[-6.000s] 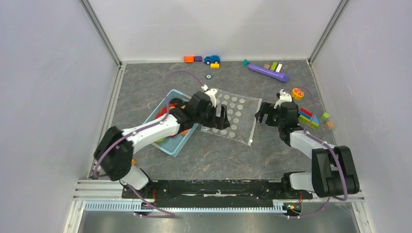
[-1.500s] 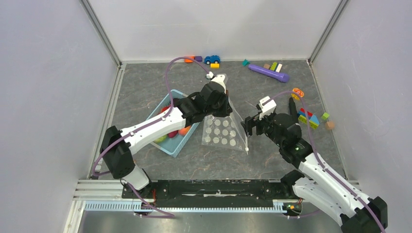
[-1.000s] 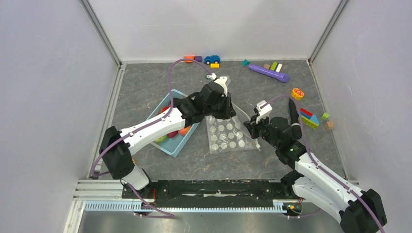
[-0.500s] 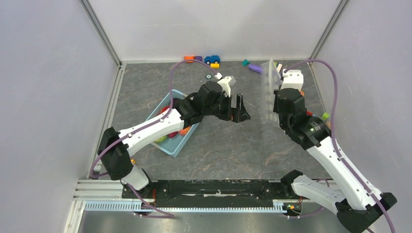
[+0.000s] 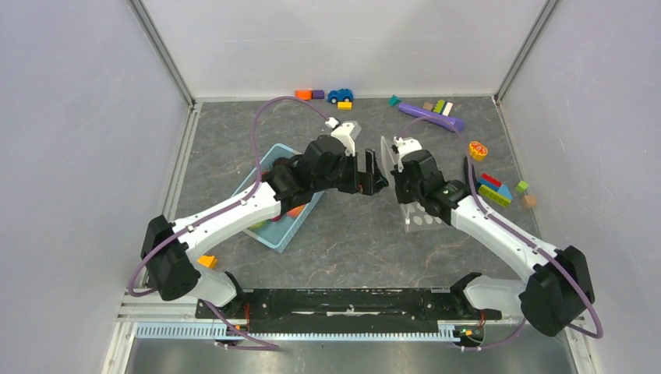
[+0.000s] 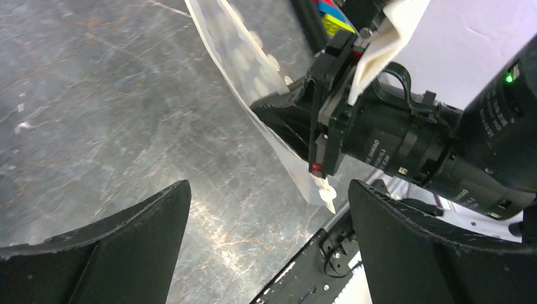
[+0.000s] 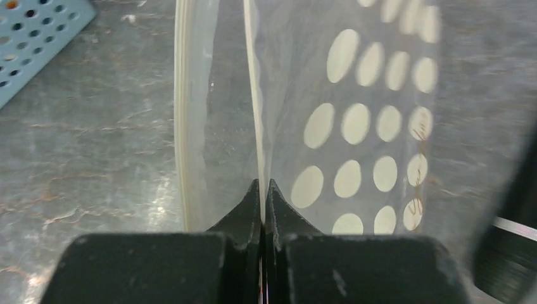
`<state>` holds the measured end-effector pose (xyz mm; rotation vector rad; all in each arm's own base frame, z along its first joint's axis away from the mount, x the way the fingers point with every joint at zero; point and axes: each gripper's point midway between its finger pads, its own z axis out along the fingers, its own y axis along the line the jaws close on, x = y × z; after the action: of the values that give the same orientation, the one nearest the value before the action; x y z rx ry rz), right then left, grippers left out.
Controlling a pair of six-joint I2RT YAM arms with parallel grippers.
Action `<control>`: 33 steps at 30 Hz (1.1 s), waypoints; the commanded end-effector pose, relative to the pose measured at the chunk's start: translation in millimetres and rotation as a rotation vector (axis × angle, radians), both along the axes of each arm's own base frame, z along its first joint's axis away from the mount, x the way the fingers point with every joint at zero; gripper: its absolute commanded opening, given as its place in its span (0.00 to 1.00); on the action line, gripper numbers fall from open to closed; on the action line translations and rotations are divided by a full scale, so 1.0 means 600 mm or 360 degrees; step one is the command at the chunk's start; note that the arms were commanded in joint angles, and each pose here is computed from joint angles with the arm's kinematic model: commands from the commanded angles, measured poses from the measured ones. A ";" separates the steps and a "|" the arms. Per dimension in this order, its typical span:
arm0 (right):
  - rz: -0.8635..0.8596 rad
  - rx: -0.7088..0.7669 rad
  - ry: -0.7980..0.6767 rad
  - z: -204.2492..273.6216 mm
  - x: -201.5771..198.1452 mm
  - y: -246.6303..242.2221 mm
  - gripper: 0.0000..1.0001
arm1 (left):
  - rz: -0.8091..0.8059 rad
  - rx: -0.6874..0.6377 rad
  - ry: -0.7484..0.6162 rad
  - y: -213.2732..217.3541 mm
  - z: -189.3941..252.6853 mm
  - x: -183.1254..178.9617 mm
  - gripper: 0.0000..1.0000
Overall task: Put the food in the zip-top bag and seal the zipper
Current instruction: Open the zipper of the food storage bag.
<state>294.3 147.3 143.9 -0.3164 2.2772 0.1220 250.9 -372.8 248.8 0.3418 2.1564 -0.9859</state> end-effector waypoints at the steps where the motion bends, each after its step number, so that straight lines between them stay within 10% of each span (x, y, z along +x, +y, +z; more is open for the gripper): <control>1: 0.0172 0.0348 -0.0124 0.040 0.021 0.077 0.00 | 0.0264 0.0101 0.0049 0.032 -0.031 0.033 1.00; 22: 0.0151 0.0597 -0.0250 0.050 0.004 0.092 0.00 | 0.0463 0.0060 0.0312 -0.016 -0.108 0.092 0.97; 33: 0.0042 0.0678 -0.0402 0.085 0.010 0.078 0.00 | 0.0459 0.0110 0.0402 -0.035 -0.160 0.098 0.39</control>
<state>291.6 197.8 166.0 -0.2072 2.0484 0.5341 299.2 -381.0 142.2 -0.0268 2.4184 -0.7713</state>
